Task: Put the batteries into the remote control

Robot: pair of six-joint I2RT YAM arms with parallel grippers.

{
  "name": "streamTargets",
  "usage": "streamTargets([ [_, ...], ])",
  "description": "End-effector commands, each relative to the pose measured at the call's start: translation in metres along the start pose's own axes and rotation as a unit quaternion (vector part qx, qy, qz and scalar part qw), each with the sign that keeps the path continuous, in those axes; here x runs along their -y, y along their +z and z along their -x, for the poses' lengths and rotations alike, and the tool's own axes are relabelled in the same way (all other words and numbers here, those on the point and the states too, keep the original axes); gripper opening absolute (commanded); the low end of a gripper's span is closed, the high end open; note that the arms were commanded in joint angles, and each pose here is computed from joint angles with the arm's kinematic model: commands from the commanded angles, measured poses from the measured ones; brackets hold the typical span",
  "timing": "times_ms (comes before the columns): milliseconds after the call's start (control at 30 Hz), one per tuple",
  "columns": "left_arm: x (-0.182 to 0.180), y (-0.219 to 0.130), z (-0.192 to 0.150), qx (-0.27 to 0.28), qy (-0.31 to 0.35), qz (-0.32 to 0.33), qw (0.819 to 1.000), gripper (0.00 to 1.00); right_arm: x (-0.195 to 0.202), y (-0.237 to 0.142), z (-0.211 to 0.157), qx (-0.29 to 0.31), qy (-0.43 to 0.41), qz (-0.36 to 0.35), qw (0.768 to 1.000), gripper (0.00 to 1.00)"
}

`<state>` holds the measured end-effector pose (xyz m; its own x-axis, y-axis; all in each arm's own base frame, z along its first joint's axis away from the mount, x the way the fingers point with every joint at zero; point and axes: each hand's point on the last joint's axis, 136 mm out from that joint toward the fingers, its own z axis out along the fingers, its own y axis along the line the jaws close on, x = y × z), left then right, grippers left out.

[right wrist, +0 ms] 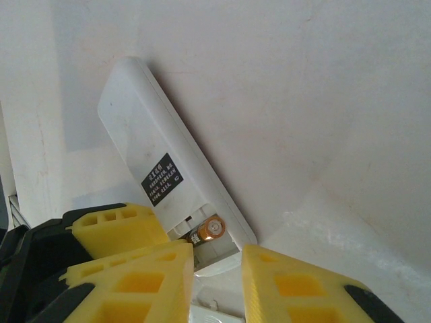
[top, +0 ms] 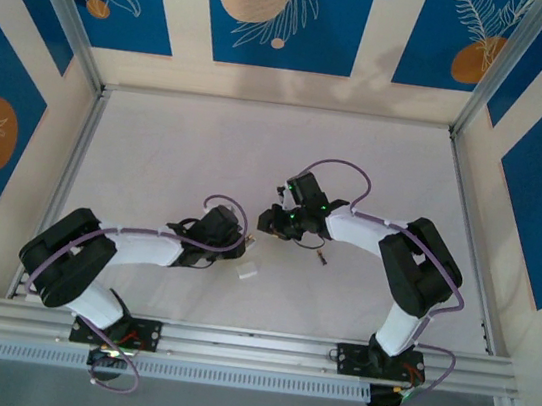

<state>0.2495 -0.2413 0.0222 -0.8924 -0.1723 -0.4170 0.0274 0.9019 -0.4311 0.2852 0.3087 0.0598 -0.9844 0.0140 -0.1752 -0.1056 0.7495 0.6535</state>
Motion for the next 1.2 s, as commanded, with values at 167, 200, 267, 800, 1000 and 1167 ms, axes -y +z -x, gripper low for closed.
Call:
streamTargets([
  [167, -0.036, 0.011, -0.032, -0.049, 0.015, 0.06, 0.997, 0.36, -0.01, 0.004, -0.002, -0.014, -0.013, 0.013, 1.0, 0.22],
  [200, -0.036, 0.011, -0.032, -0.049, 0.017, 0.059, 0.997, 0.36, -0.011, 0.005, -0.001, -0.015, -0.013, 0.014, 1.0, 0.21],
  [267, -0.036, 0.01, -0.032, -0.049, 0.016, 0.06, 0.997, 0.36, -0.013, 0.008, 0.0, -0.019, -0.013, 0.017, 1.0, 0.17],
  [800, -0.036, 0.011, -0.032, -0.05, 0.015, 0.06, 0.997, 0.37, -0.013, 0.027, -0.017, -0.051, -0.009, 0.014, 0.999, 0.12],
  [1000, -0.036, 0.011, -0.031, -0.047, 0.014, 0.059, 0.997, 0.37, -0.009, 0.03, -0.022, -0.056, 0.003, 0.012, 0.998, 0.12],
  [1167, -0.038, 0.011, -0.032, -0.044, 0.014, 0.058, 0.997, 0.37, -0.007, 0.028, -0.021, -0.051, 0.004, 0.009, 0.999, 0.13],
])
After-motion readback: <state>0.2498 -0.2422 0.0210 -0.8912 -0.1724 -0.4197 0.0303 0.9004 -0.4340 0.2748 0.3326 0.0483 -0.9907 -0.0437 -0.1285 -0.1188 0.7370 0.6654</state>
